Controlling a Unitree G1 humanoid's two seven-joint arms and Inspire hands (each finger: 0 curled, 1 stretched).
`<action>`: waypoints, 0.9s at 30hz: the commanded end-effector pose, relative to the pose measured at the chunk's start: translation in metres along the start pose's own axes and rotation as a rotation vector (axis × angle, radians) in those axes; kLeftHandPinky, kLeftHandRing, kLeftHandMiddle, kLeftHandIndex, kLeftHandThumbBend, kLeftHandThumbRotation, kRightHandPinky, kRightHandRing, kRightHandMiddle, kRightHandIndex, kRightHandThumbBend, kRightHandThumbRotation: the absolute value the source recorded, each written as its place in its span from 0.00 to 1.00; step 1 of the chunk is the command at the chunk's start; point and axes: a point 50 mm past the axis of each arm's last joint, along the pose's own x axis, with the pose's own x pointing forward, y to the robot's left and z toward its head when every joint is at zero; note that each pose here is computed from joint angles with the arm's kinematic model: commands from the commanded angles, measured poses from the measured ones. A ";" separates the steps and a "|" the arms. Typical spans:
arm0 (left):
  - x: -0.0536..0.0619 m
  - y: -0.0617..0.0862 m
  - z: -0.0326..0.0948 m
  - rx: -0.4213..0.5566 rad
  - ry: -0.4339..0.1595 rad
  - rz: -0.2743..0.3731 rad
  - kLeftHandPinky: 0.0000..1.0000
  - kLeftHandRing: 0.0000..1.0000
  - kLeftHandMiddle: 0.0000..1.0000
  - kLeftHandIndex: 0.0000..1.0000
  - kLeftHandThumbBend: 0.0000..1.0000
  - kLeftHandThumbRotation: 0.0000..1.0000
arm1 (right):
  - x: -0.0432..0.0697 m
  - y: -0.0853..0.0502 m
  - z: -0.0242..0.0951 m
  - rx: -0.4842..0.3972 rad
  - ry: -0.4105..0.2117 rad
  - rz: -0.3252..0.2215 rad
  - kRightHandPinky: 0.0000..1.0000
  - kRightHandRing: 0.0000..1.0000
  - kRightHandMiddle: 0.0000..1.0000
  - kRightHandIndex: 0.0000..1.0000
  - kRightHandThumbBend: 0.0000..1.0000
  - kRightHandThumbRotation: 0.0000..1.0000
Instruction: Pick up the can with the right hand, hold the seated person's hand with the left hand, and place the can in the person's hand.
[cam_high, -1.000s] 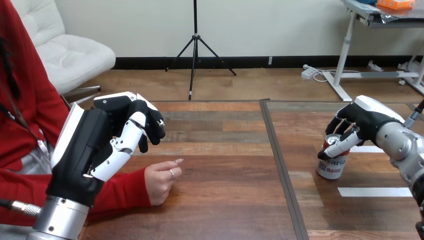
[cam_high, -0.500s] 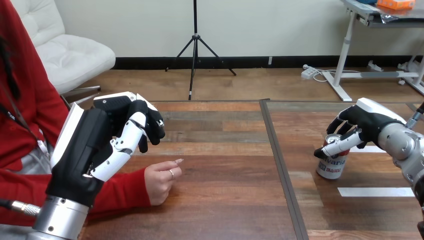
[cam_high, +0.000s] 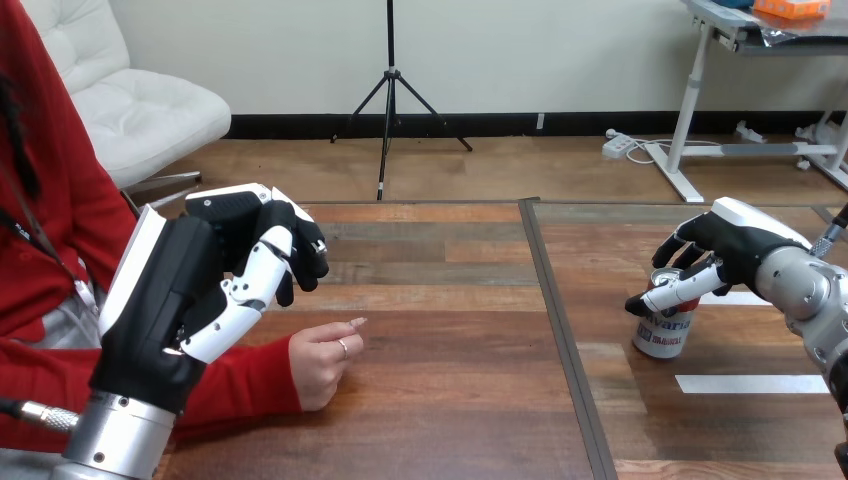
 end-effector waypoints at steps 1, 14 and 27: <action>0.012 0.005 0.014 0.018 -0.081 -0.008 0.20 0.34 0.38 0.36 0.00 0.43 | -0.002 -0.027 0.012 -0.012 -0.051 -0.079 0.62 0.66 0.68 0.67 1.00 0.27; 0.013 0.006 0.014 0.014 -0.082 -0.010 0.20 0.34 0.38 0.36 0.00 0.41 | -0.002 -0.027 0.011 -0.016 -0.043 -0.073 0.63 0.67 0.68 0.66 1.00 0.23; 0.013 0.007 0.015 0.020 -0.082 -0.012 0.20 0.34 0.38 0.36 0.00 0.39 | -0.002 -0.027 0.011 -0.034 -0.035 -0.060 0.58 0.62 0.66 0.65 1.00 0.20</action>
